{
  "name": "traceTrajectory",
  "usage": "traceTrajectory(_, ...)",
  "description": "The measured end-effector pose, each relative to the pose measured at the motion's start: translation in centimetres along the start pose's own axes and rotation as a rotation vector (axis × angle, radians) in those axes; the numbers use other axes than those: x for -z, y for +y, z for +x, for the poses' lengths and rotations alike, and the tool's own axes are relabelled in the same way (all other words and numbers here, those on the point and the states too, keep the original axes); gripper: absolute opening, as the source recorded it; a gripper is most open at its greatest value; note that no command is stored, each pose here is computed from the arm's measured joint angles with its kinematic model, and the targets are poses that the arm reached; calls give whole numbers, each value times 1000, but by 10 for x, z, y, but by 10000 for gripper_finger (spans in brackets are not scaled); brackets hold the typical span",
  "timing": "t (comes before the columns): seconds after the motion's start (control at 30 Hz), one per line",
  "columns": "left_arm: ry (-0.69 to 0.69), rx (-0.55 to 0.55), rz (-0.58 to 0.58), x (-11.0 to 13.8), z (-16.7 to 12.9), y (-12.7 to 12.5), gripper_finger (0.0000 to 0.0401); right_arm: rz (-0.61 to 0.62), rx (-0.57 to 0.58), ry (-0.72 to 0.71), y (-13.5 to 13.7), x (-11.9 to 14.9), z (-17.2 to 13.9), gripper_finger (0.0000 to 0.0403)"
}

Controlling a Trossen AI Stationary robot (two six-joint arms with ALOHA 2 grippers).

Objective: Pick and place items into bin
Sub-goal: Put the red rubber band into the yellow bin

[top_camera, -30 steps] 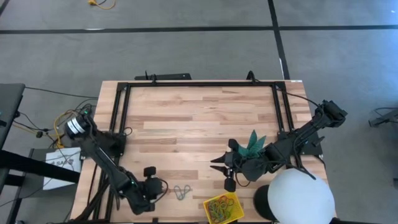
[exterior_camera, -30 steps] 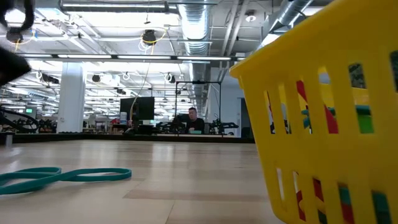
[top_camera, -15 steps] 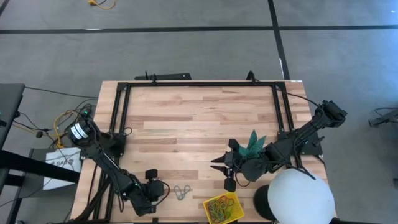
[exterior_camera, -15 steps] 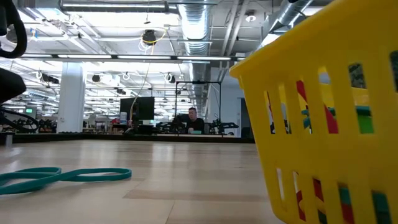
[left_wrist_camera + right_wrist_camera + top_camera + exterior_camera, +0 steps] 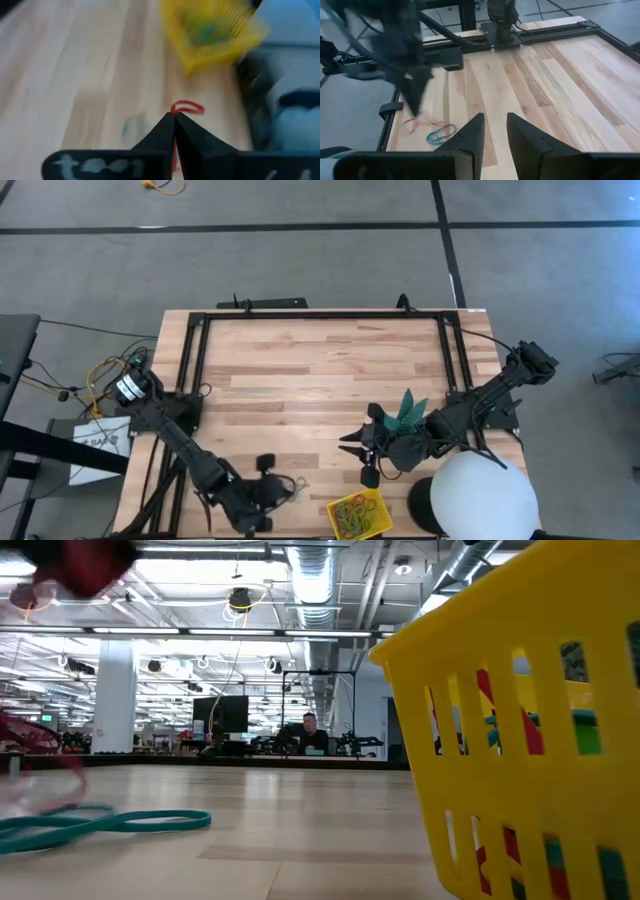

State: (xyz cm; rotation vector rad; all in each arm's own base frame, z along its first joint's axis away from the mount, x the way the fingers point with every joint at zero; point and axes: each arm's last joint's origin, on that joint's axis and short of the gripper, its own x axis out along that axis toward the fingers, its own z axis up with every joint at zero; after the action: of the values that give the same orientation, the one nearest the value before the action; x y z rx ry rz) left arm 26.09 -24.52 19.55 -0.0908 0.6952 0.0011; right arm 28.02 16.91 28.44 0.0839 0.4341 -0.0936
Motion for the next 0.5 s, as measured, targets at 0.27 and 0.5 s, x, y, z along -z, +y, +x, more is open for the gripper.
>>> traceTrajectory(0.27, -269, 260, 75, -81, 2, -2, 0, -3, 2, 4, 0, 0, 0, 76)
traceTrajectory(0.5, -411, 414, 97, -98, 44, 13, 0, -11, 13, 18, -3, 1, 1, 76)
